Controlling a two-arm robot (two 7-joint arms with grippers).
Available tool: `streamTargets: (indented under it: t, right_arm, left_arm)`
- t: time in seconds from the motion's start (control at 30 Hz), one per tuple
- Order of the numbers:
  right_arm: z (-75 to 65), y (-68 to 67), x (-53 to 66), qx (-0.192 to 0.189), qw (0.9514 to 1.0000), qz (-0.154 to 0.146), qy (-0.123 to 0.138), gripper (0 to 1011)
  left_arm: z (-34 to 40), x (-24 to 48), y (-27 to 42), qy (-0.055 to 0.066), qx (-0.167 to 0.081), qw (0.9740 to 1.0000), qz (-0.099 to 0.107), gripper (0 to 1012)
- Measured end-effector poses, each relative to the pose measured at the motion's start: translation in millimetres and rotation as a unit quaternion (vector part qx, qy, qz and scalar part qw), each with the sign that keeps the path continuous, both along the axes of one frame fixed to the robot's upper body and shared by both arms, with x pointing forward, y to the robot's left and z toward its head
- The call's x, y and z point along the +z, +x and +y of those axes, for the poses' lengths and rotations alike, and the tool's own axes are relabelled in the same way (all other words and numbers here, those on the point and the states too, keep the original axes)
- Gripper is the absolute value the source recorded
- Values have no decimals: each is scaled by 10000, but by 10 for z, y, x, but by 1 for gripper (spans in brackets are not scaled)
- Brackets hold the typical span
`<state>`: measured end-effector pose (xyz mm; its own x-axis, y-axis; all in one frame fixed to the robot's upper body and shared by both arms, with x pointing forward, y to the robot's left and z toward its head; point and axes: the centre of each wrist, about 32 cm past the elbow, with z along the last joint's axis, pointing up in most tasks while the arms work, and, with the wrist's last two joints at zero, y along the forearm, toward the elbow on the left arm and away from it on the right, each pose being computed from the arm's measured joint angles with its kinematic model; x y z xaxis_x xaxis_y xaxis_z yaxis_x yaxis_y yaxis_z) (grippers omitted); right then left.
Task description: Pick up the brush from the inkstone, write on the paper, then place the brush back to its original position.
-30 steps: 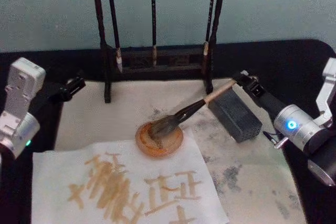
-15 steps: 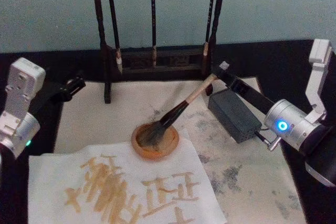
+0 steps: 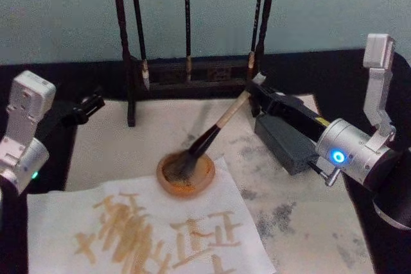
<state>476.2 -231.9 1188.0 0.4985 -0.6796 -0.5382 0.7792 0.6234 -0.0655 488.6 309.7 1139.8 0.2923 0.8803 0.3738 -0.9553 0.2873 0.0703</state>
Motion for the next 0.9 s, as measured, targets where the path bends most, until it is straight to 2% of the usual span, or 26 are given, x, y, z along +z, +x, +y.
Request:
streamTargets:
  t: [0.37,0.9]
  right_arm:
    - [5,-68,138,57,9987,-344,-366,192]
    - [-107,-58,153,-176,9977,-424,-501,192]
  left_arm:
    - [0,0,0,0,0,10000,0,1002]
    - [0,0,0,0,0,10000,0,1002]
